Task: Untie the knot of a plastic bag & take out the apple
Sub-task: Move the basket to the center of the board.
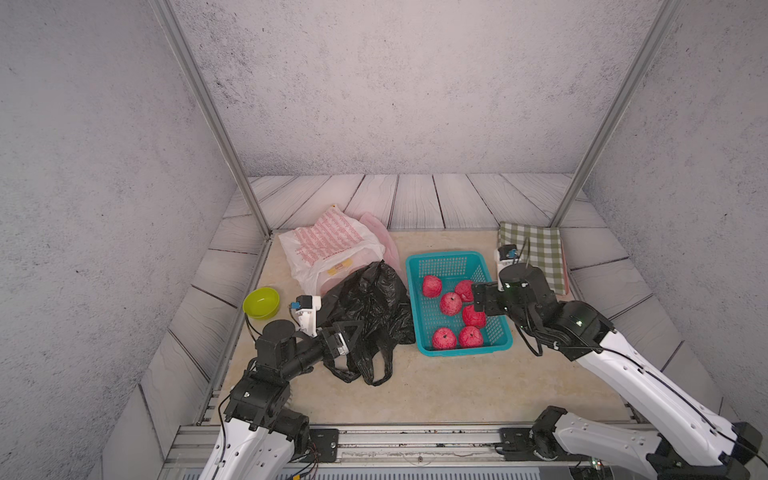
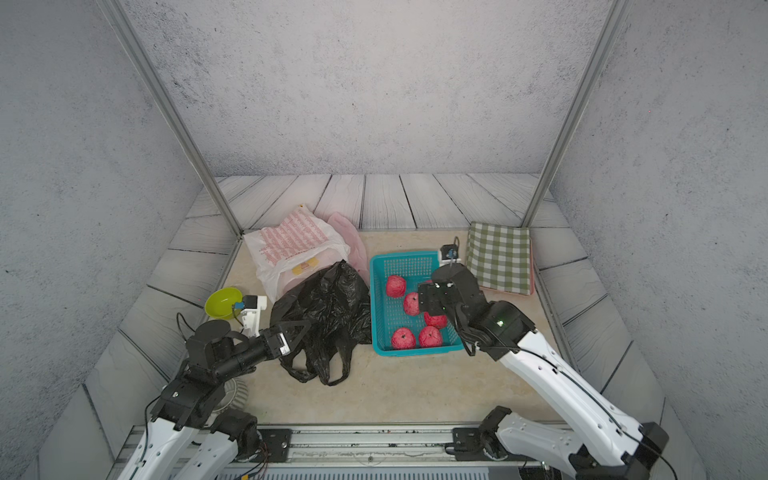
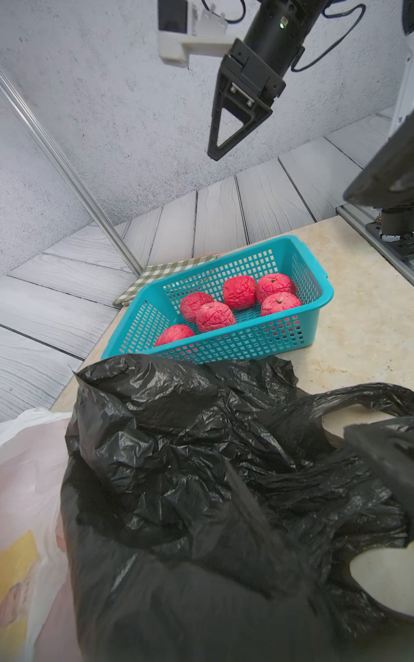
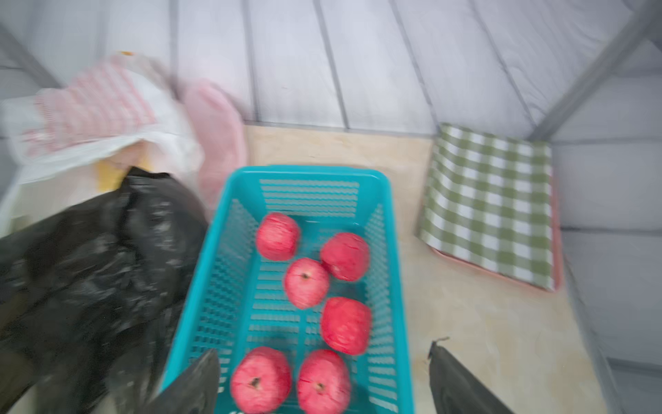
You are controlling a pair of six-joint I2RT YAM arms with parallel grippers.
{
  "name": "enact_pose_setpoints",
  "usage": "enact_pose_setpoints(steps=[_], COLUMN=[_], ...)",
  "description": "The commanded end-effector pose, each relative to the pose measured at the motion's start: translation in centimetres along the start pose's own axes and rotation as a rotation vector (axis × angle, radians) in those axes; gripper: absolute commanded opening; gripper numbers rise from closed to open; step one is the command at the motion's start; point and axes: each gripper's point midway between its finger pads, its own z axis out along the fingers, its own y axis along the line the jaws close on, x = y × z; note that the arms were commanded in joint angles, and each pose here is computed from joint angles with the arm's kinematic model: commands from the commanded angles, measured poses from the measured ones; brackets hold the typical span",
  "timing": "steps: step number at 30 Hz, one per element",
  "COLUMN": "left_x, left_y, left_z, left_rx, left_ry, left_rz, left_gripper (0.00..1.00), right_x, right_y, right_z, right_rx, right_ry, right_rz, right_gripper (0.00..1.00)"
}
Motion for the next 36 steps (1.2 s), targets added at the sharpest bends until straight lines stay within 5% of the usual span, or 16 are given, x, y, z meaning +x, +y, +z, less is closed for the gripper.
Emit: enact_pose_setpoints(steps=[1, 9, 22, 29, 36], left_x=[-0.9, 0.9, 2.1, 1.0, -3.7], left_y=[-0.1, 1.1, 2.5, 2.6, 5.0], left_z=[0.5, 1.0, 1.6, 1.9, 2.3], left_rx=[0.028, 0.026, 0.008, -0.022, -0.22], left_ry=[-0.048, -0.001, 0.012, -0.009, -0.169], left_rz=[-0.005, -0.044, -0.061, -0.018, 0.12], left_gripper=[0.94, 0.93, 0.93, 0.95, 0.99], right_x=[4.8, 12.6, 18.1, 16.1, 8.3], right_y=[-4.2, -11.4, -9.1, -10.8, -13.4], right_z=[1.8, 5.5, 8.0, 6.4, 5.3], right_rx=[0.109, 0.265, 0.129, 0.192, 0.274], right_ry=[0.117, 0.257, 0.388, 0.278, -0.014], right_rz=[0.129, 0.535, 0.583, 0.542, 0.41], right_gripper=[0.91, 0.88, 0.86, 0.86, 0.93])
